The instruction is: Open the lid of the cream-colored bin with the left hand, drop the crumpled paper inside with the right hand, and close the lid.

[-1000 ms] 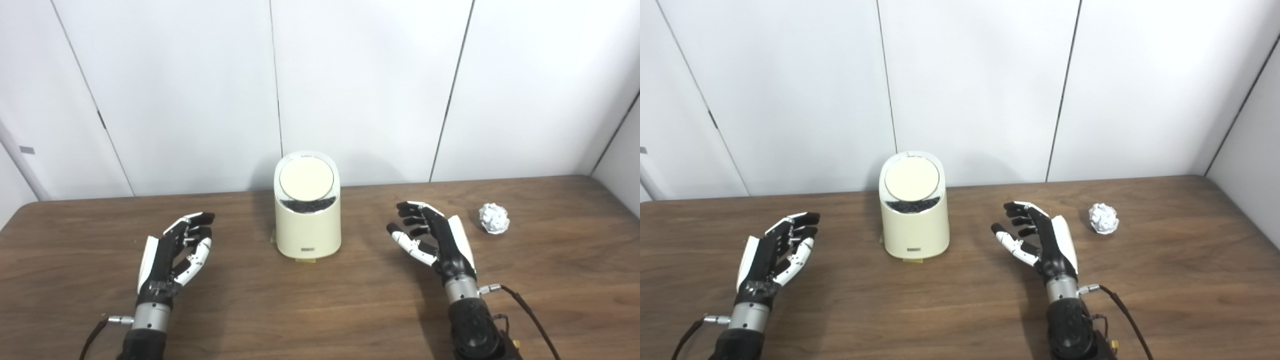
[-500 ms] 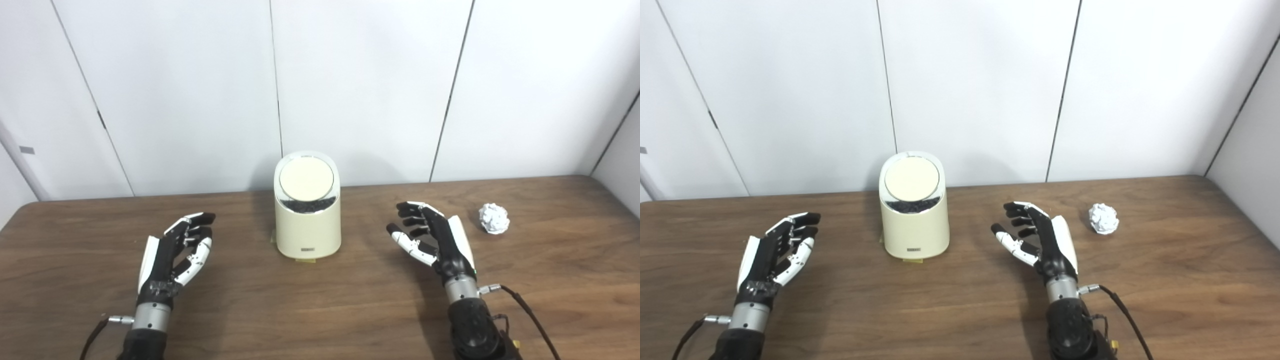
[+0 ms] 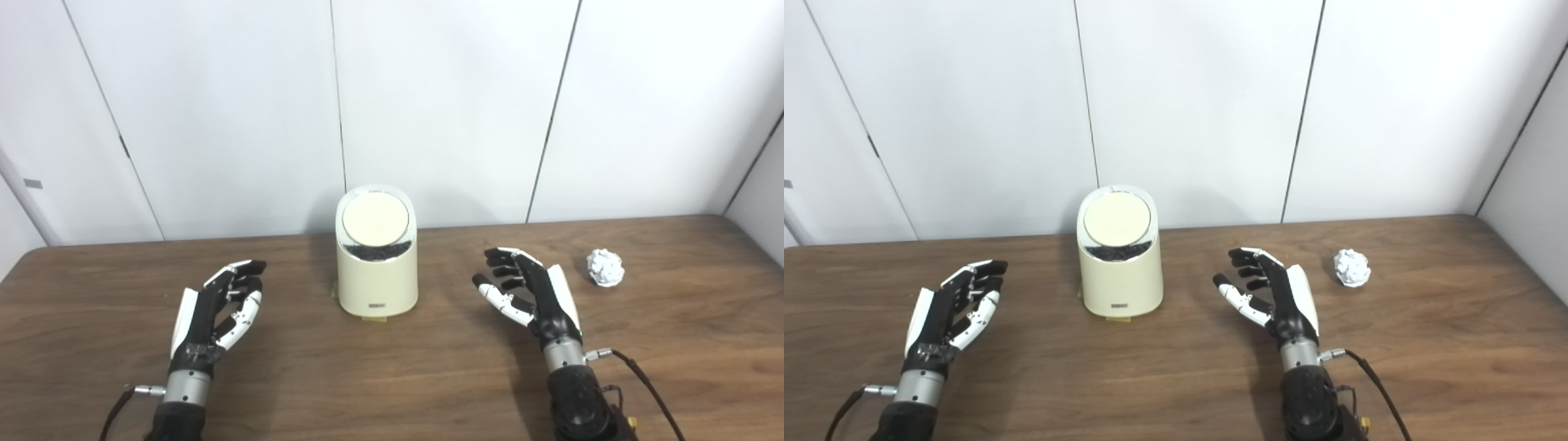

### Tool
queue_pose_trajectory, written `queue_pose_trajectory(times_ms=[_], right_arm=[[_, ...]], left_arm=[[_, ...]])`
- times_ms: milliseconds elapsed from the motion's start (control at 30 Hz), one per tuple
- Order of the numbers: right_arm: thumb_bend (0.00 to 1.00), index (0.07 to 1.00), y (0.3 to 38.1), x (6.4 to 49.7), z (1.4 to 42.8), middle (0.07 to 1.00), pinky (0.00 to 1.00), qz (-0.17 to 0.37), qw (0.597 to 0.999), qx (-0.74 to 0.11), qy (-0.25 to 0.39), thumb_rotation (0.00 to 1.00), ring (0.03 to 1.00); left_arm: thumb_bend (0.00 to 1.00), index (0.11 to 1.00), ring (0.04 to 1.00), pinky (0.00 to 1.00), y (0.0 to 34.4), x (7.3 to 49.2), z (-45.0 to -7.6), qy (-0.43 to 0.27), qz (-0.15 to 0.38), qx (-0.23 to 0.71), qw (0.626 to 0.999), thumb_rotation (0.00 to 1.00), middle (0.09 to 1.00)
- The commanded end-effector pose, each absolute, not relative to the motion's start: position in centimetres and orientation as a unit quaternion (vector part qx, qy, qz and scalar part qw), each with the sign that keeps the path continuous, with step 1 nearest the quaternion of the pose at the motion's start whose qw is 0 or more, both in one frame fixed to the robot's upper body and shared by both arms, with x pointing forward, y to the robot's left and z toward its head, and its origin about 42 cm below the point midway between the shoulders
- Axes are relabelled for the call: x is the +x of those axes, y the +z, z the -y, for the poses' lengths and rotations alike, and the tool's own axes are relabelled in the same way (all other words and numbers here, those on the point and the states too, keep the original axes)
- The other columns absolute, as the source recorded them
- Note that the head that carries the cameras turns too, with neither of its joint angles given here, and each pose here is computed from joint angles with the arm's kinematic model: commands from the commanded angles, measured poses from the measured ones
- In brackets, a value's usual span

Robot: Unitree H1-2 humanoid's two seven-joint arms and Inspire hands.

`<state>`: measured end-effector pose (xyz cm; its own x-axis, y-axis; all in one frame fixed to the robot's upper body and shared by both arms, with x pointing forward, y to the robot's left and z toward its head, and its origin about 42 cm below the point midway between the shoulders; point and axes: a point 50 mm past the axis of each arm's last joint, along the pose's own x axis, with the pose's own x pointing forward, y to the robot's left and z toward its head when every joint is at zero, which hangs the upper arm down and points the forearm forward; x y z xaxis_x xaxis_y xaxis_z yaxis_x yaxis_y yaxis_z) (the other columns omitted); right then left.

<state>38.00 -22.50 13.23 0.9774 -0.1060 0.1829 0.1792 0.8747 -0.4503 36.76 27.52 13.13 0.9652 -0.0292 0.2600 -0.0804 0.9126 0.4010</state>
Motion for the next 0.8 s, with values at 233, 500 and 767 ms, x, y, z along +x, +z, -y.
queue_pose_trajectory(times_ms=[233, 500, 767], right_arm=[[0.31, 0.689, 15.75, 39.18, 22.19, 0.698, 0.58, 0.126, 0.962, -0.232, -0.077, 0.41, 0.679], [0.31, 0.690, 15.74, 39.18, 22.15, 0.698, 0.57, 0.125, 0.961, -0.233, -0.079, 0.41, 0.677], [0.30, 0.688, 15.66, 39.19, 22.16, 0.689, 0.57, 0.127, 0.962, -0.228, -0.078, 0.39, 0.668]], left_arm=[[0.20, 0.746, 0.732, 0.63, 15.38, 37.79, -27.50, 0.015, 0.176, 0.192, 0.965, 0.35, 0.759], [0.19, 0.745, 0.723, 0.62, 15.24, 37.78, -27.57, 0.013, 0.177, 0.192, 0.965, 0.34, 0.759], [0.20, 0.748, 0.727, 0.63, 15.10, 37.84, -27.52, 0.011, 0.176, 0.187, 0.966, 0.36, 0.761]])
